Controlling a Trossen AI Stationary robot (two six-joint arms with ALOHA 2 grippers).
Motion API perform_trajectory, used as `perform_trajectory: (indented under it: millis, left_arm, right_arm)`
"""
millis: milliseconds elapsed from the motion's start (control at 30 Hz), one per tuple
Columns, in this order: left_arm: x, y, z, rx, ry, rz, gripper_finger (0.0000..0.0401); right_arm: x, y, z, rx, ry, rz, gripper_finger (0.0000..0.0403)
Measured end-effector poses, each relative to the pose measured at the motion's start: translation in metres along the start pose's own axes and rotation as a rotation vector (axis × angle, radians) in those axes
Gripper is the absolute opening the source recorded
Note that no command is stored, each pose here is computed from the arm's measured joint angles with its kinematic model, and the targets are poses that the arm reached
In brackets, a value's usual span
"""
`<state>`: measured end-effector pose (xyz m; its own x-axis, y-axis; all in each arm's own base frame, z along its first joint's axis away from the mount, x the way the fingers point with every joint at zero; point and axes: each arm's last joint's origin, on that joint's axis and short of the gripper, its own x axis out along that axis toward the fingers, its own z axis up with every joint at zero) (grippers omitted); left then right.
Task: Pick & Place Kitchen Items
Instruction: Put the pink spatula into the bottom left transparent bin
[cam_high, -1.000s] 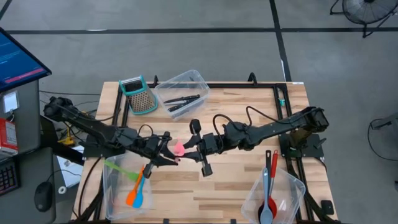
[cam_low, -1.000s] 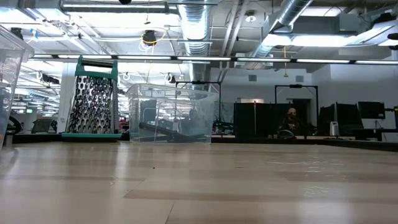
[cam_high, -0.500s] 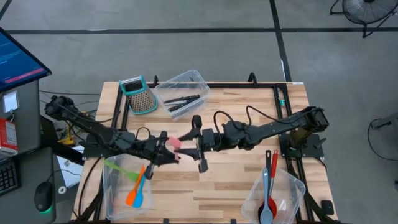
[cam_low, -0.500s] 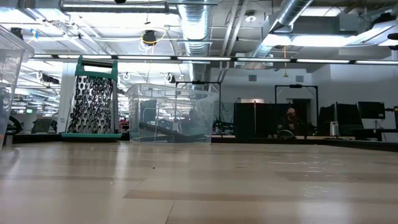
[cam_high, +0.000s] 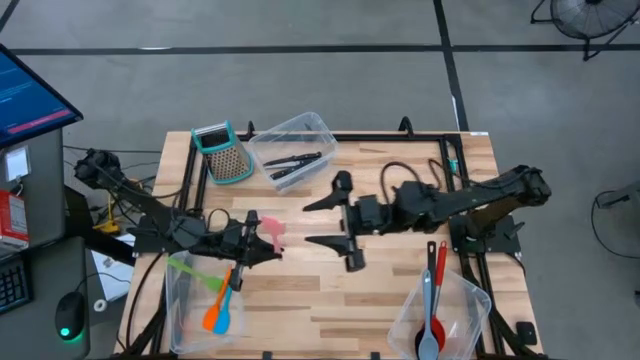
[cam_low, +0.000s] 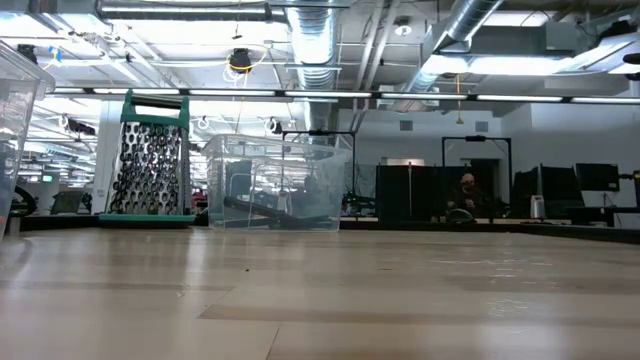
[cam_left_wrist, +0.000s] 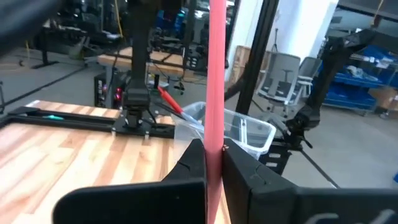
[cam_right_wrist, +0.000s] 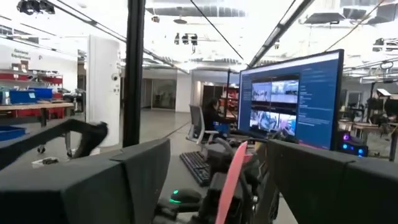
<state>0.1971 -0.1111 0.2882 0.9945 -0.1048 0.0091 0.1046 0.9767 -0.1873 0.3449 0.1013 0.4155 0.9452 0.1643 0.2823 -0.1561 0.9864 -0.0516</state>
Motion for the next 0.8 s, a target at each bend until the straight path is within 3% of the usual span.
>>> perform_trajectory:
  millis: [200, 400, 600, 800]
  left_arm:
    - [-0.026, -0.006, 0.008, -0.043, 0.030, -0.033, 0.0001]
    - [-0.054, -0.009, 0.014, -0.092, 0.093, -0.147, 0.0000]
    - [-0.077, -0.012, 0.007, -0.169, 0.291, -0.360, 0.0000]
    - [-0.092, -0.023, -0.011, -0.200, 0.531, -0.500, 0.0000]
  right_arm:
    - [-0.024, 0.011, 0.027, 0.006, 0.056, -0.047, 0.0259]
    - [-0.036, 0.021, 0.031, -0.003, 0.132, -0.106, 0.0260]
    - [-0.035, 0.024, 0.027, -0.001, 0.157, -0.130, 0.0260]
    - [-0.029, 0.023, 0.014, 0.016, 0.204, -0.141, 0.0260]
